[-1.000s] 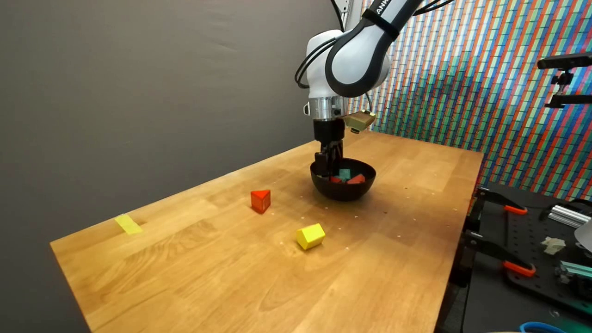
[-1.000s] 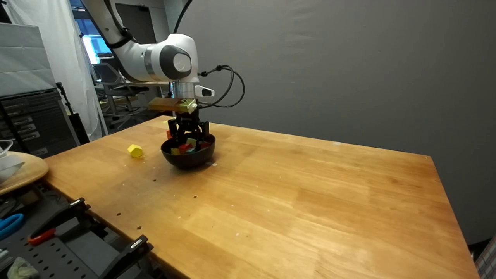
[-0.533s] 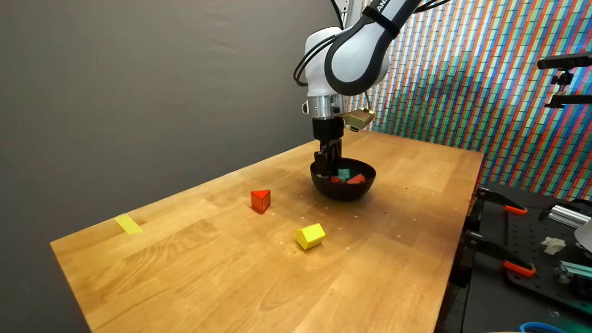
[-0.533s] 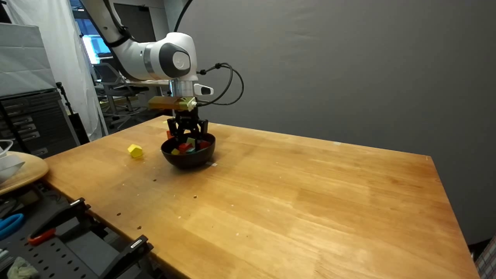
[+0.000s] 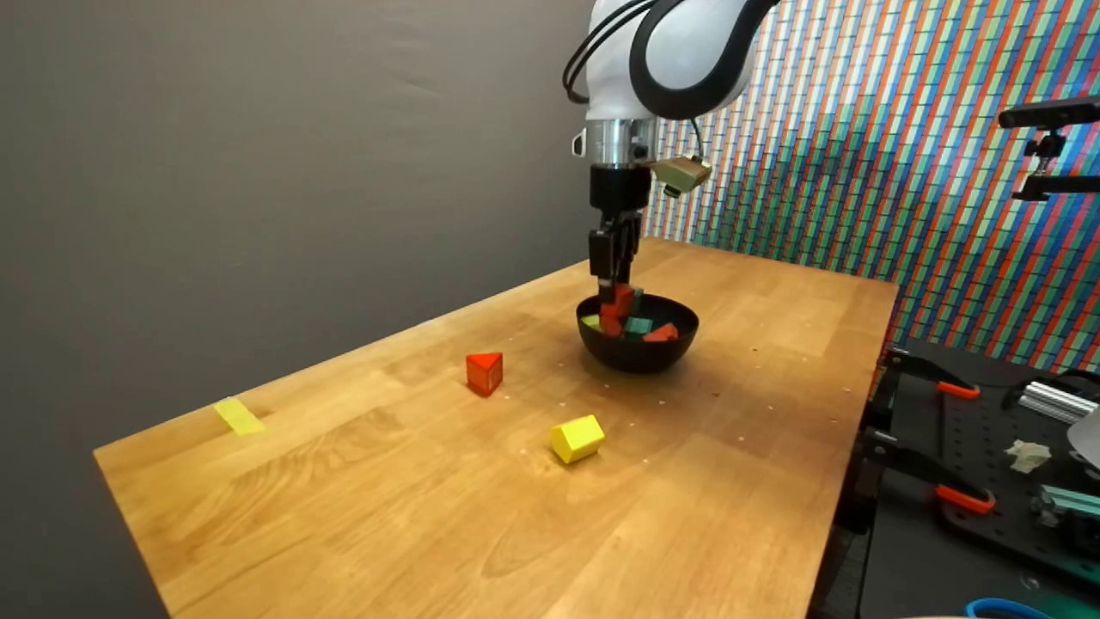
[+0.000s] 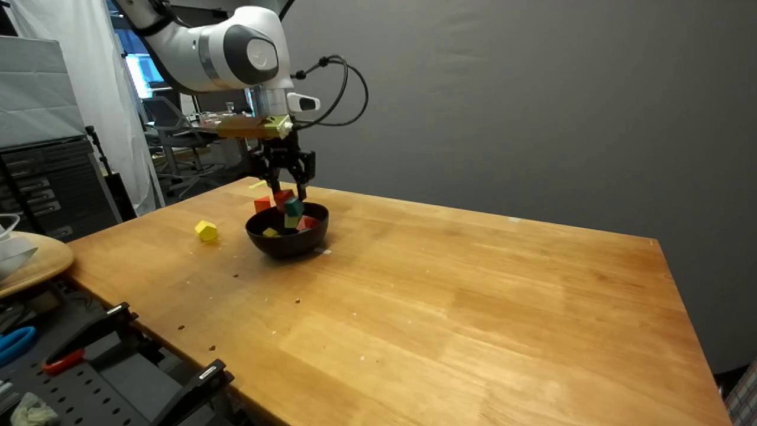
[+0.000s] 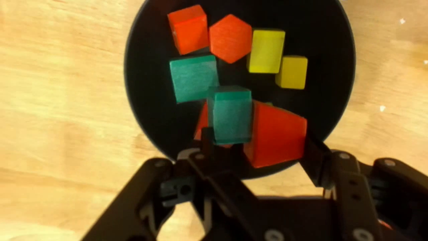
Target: Take the blocks out of the bowl and place them on the table
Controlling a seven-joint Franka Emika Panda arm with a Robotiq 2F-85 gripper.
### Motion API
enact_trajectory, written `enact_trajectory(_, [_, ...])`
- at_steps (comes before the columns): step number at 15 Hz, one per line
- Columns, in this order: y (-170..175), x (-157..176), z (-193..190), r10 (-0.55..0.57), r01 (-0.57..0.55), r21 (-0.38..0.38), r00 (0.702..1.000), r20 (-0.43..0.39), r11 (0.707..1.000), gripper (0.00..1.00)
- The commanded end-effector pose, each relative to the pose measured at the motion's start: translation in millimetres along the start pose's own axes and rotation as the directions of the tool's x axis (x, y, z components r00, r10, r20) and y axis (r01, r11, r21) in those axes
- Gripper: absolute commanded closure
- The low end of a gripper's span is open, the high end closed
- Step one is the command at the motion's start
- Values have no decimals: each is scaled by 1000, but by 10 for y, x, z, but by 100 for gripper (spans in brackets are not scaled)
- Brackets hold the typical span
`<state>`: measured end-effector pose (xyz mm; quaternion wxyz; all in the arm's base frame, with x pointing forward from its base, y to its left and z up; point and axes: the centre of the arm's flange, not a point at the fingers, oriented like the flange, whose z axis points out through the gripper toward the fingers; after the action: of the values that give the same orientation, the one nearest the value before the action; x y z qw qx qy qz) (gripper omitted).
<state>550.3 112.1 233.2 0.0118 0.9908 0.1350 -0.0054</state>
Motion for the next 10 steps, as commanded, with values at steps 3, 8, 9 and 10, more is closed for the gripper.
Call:
enact_trajectory(3, [782, -576, -615, 219, -229, -30, 958, -185, 973, 62])
enact_trajectory(8, [1789, -812, -285, 386, -395, -12, 904, -185, 919, 62])
enact_trajectory(9, [1935, -831, -183, 408, -416, -9, 896, -176, 910, 62])
enact_trajectory(10, [2064, -857, -83, 429, -437, -15, 888, -167, 899, 62])
